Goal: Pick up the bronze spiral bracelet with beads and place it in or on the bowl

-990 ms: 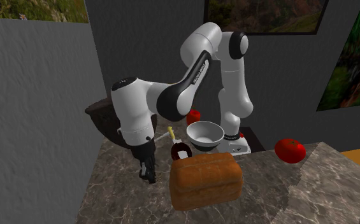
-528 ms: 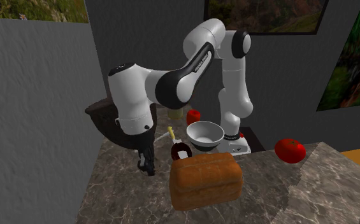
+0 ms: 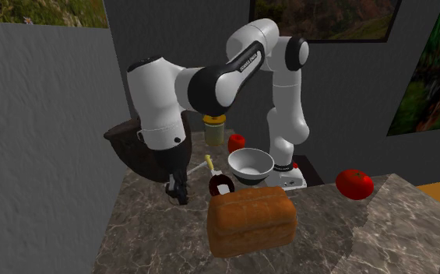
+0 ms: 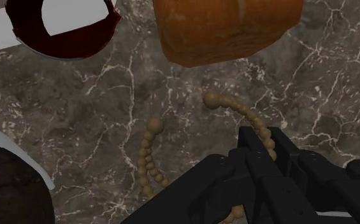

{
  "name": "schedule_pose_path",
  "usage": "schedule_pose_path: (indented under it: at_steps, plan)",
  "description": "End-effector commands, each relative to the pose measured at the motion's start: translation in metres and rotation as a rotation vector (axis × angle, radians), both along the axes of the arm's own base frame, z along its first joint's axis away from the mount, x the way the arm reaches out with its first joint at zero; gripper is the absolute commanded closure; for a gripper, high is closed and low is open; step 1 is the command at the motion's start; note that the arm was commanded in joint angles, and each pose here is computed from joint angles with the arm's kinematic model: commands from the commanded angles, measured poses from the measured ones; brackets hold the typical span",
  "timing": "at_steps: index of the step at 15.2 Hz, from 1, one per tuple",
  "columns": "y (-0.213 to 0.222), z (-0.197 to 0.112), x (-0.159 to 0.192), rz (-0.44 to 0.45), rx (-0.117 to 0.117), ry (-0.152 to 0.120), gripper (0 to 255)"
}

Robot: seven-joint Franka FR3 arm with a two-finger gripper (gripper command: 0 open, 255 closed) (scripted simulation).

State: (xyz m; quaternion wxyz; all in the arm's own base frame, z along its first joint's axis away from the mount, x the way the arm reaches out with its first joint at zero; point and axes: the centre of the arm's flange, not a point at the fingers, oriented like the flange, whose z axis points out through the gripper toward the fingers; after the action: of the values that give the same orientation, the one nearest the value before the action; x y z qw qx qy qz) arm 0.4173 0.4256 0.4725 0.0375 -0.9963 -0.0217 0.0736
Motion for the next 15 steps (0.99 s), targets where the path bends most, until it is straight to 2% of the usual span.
schedule_pose_path:
  at_steps: [1,15]
  plan:
    - [-0.01,0.004,-0.009,0.0,0.0,0.0,255]
    - [-0.149,0.004,-0.131,0.0,0.0,0.0,255]
